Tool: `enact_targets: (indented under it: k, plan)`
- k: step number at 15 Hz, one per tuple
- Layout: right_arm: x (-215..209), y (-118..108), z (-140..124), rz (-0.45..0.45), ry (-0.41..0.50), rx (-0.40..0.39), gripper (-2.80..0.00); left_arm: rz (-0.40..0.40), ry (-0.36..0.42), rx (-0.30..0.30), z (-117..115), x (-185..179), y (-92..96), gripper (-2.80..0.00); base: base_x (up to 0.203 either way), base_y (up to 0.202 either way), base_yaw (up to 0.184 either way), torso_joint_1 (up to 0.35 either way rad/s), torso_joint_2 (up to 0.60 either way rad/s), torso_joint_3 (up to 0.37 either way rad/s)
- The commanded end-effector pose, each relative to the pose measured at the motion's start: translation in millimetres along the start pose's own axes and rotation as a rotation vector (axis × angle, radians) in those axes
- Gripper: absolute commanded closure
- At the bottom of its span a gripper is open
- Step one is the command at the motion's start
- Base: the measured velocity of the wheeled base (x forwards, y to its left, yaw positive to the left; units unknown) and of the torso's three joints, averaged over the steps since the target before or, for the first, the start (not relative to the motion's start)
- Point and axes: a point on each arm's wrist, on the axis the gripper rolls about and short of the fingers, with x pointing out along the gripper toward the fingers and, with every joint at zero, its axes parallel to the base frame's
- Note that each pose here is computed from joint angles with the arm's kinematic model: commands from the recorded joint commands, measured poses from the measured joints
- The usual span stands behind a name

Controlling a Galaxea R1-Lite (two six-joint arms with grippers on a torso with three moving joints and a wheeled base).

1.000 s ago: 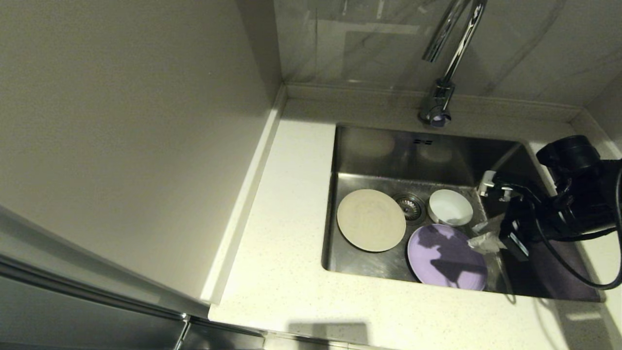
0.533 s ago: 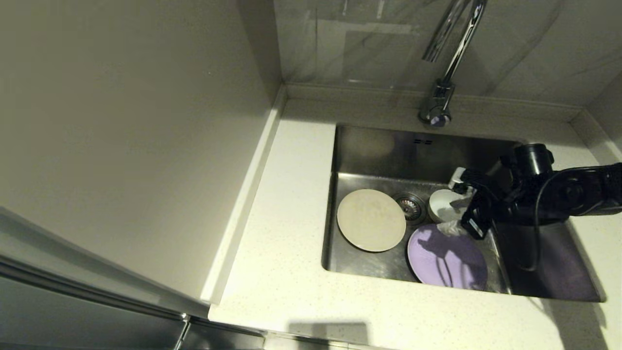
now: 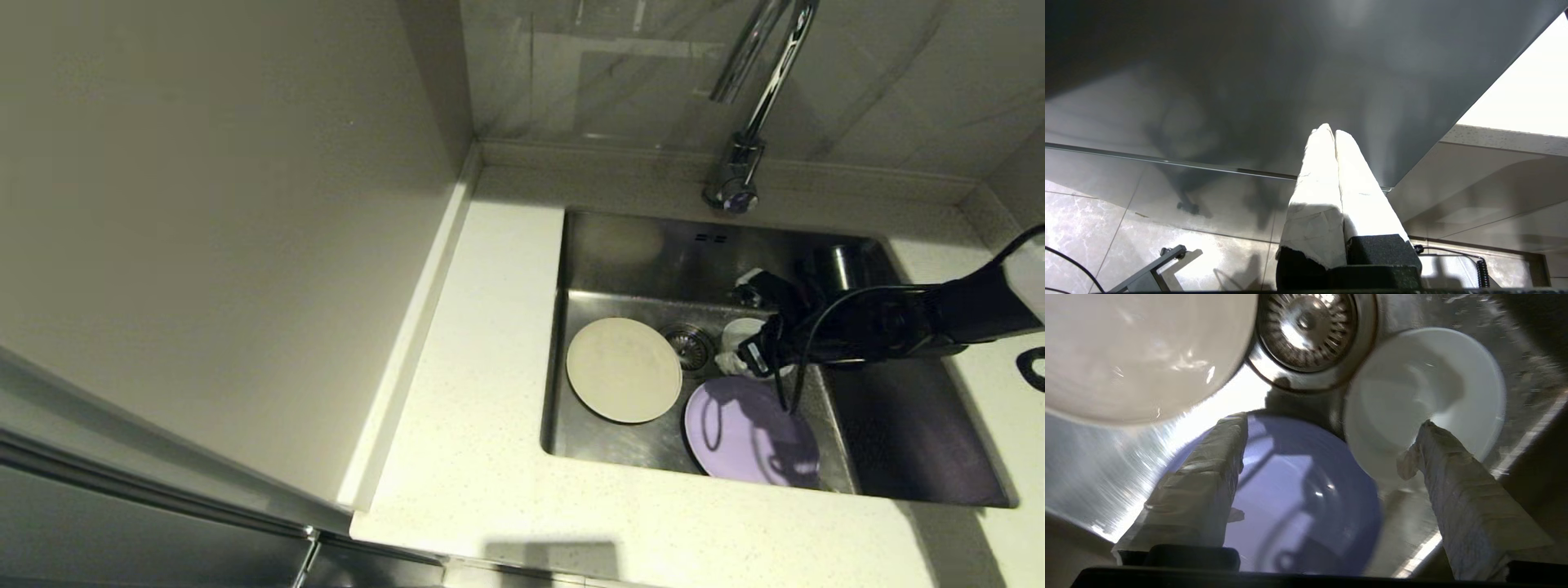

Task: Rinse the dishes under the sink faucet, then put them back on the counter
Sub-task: Put a bowl back to the table from the sink

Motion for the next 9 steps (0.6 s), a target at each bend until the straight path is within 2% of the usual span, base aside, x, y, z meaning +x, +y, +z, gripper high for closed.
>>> enact_targets:
  k: [1,4,9]
  plan:
    - [13,3,2,0.015,0.007,0.037,-2.80,0.000,-0.003,-0.001,0,0,0.0,0.00,0.000,0.000,0.000,0.000,0.00,0.000]
    - [32,8,1,0.037,0.035,0.051,-2.80,0.000,-0.003,0.001,0,0,0.0,0.00,0.000,0.000,0.000,0.000,0.00,0.000]
    - [70,9,9,0.029,-0.002,0.070,-2.80,0.000,-0.003,-0.001,0,0,0.0,0.00,0.000,0.000,0.000,0.000,0.00,0.000]
